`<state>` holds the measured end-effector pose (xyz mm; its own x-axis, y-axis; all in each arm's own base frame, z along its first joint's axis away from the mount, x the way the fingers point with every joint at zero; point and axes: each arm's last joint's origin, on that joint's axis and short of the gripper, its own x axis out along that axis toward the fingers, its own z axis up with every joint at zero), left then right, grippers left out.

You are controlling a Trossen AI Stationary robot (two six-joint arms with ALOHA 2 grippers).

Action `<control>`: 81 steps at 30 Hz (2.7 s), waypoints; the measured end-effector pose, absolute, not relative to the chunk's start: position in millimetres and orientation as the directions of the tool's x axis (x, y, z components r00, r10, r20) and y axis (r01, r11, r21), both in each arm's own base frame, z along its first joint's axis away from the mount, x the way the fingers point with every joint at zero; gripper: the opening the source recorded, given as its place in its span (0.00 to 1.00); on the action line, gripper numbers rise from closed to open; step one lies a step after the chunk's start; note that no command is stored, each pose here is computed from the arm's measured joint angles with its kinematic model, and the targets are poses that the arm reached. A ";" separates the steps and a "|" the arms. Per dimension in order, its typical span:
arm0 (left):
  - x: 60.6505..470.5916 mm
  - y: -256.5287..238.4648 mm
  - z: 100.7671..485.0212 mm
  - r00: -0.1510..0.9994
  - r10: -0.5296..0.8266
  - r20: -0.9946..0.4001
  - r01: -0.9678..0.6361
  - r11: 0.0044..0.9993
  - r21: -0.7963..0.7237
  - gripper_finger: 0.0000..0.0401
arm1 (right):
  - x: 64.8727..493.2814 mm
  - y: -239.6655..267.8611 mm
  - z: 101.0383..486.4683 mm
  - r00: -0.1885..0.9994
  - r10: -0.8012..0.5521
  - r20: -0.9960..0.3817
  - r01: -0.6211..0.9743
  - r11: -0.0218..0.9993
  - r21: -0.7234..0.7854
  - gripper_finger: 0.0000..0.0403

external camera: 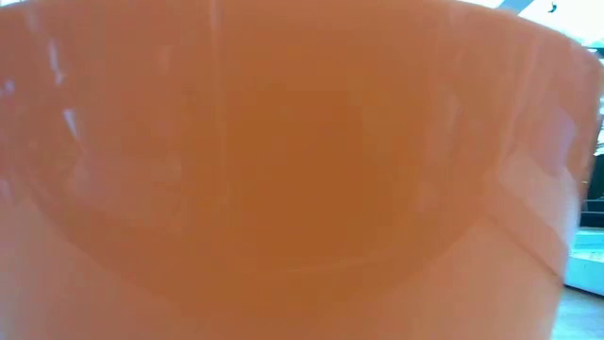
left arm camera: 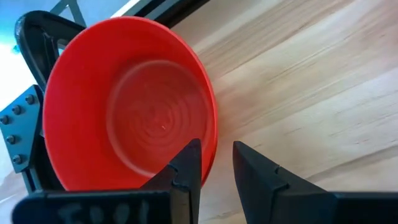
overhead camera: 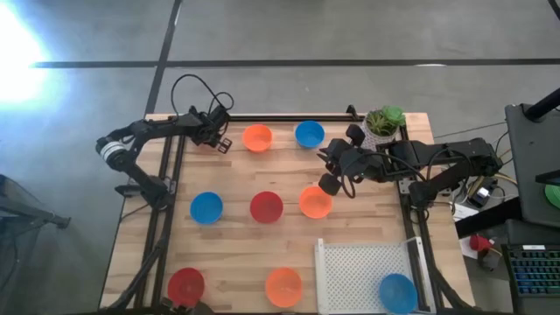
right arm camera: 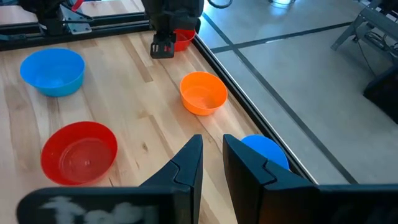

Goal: Pick & Place Mini bowls
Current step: Put the top right red bowl on the shelf

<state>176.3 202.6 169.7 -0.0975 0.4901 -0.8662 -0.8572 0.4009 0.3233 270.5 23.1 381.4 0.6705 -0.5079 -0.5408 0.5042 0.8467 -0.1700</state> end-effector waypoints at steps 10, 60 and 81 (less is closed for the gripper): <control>178.0 204.4 160.2 -0.116 0.469 -0.876 -0.836 0.430 0.341 0.21 | 270.4 23.3 381.4 0.671 -0.508 -0.541 0.505 0.846 -0.168 0.15; 252.3 -10.1 251.7 0.425 0.837 -0.344 -0.167 0.446 0.879 0.00 | 302.8 38.4 317.1 0.867 -0.458 -0.196 0.326 0.819 -0.473 0.15; 304.5 -28.7 228.8 0.536 0.809 -0.241 0.065 0.246 0.967 0.00 | 301.1 36.9 299.8 0.882 -0.458 -0.113 0.367 0.816 -0.446 0.15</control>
